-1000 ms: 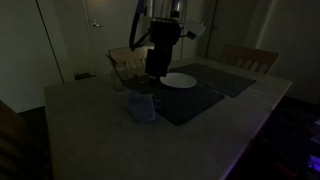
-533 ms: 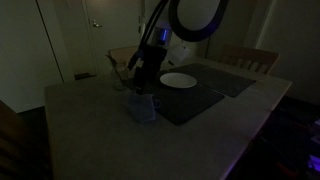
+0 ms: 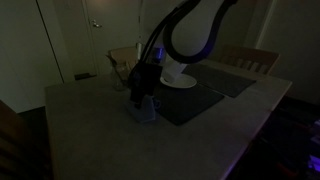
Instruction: Use the towel to wipe the plate
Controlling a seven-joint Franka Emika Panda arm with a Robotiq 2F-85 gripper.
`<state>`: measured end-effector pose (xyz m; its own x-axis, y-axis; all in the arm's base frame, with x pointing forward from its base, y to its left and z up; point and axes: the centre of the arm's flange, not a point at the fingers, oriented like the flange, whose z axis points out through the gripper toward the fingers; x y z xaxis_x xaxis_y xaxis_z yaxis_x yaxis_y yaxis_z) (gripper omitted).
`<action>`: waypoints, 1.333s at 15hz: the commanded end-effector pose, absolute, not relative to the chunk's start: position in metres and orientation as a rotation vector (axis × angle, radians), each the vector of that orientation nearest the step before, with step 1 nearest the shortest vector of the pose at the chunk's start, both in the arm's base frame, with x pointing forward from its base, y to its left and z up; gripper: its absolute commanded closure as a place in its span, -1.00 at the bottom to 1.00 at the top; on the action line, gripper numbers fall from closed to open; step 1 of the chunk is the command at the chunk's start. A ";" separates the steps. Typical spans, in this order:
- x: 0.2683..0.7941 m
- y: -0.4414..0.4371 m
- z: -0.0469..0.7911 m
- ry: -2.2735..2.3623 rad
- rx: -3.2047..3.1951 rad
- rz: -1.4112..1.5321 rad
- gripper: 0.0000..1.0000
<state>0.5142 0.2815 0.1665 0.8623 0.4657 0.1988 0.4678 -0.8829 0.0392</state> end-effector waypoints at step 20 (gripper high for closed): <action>0.570 0.163 0.283 -0.972 -3.199 0.254 0.96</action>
